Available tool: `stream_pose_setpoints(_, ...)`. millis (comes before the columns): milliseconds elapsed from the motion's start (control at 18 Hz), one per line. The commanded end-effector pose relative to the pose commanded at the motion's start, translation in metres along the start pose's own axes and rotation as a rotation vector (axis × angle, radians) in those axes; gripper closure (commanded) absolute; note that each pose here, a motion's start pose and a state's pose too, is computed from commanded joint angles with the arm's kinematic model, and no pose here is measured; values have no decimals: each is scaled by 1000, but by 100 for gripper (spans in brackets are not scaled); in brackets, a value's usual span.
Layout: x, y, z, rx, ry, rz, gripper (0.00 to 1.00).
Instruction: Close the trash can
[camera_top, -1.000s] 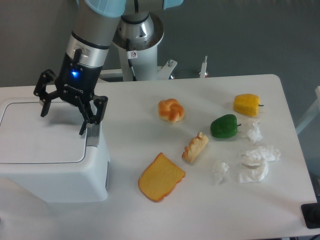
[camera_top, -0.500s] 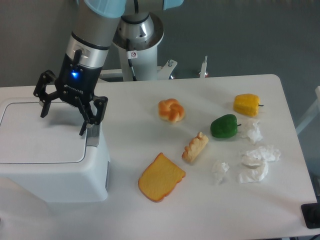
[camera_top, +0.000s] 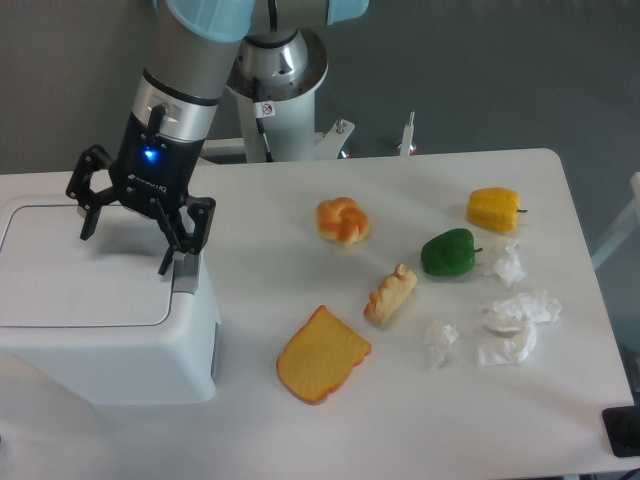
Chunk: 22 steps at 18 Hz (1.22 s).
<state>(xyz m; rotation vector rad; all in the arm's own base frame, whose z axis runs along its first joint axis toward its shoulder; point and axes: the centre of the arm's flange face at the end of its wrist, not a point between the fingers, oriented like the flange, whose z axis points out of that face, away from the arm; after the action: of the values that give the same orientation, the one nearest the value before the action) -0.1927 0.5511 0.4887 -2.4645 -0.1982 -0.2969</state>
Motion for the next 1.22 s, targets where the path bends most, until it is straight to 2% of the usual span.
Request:
stream_pose_setpoints(778, -3, -9, -3, 13, -3, -17, 0)
stream_pose_setpoints(944, -7, -19, -17, 39, -24, 3, 0)
stream_pose_setpoints(1222, -32, -19, -36, 63, -60, -28, 0)
